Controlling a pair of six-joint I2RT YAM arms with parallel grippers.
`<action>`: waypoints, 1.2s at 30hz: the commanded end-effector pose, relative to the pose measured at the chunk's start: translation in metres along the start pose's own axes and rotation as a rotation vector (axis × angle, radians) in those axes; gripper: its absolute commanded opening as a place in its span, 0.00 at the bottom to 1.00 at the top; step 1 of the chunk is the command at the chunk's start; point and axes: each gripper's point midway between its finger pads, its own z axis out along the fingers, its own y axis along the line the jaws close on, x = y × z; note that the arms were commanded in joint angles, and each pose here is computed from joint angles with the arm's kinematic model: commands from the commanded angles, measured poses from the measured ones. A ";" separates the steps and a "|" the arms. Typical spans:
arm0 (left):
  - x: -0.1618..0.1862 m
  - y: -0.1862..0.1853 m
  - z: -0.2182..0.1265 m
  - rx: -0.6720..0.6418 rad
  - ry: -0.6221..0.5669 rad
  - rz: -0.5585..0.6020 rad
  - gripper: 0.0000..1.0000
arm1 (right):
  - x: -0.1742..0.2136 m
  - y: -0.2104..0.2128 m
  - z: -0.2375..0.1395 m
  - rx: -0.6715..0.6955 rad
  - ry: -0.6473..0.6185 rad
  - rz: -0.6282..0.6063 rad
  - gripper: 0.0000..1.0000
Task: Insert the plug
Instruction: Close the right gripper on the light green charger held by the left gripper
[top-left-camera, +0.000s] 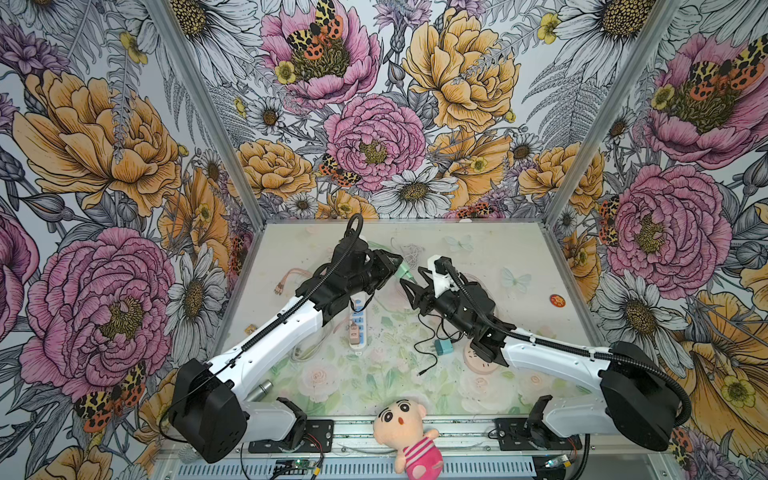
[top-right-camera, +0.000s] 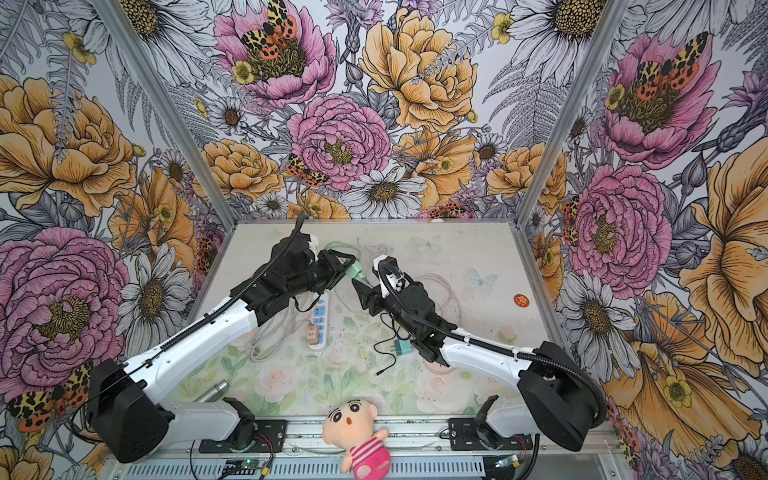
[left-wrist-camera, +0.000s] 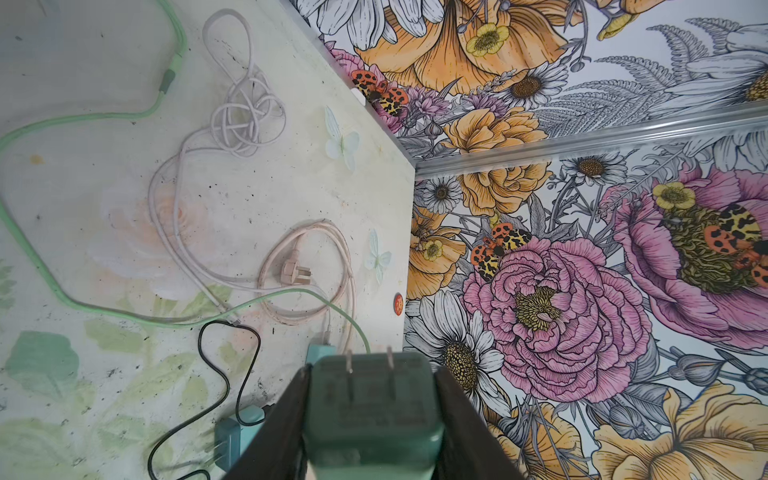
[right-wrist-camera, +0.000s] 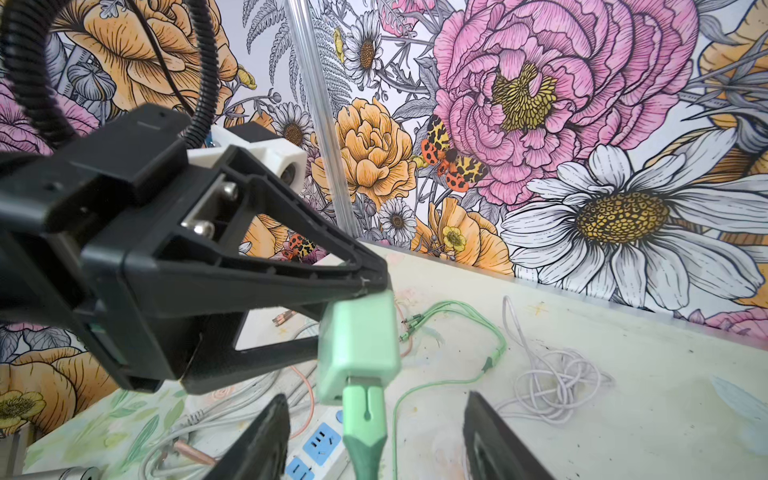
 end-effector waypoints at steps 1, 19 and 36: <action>0.000 -0.012 0.000 0.052 0.007 -0.002 0.25 | -0.026 0.007 0.004 -0.037 -0.082 0.031 0.67; 0.011 -0.018 0.007 0.098 0.025 -0.015 0.25 | -0.026 0.005 0.013 -0.045 -0.121 0.131 0.56; 0.019 -0.016 0.015 0.099 0.066 -0.022 0.25 | -0.029 -0.021 0.008 0.017 -0.157 0.155 0.49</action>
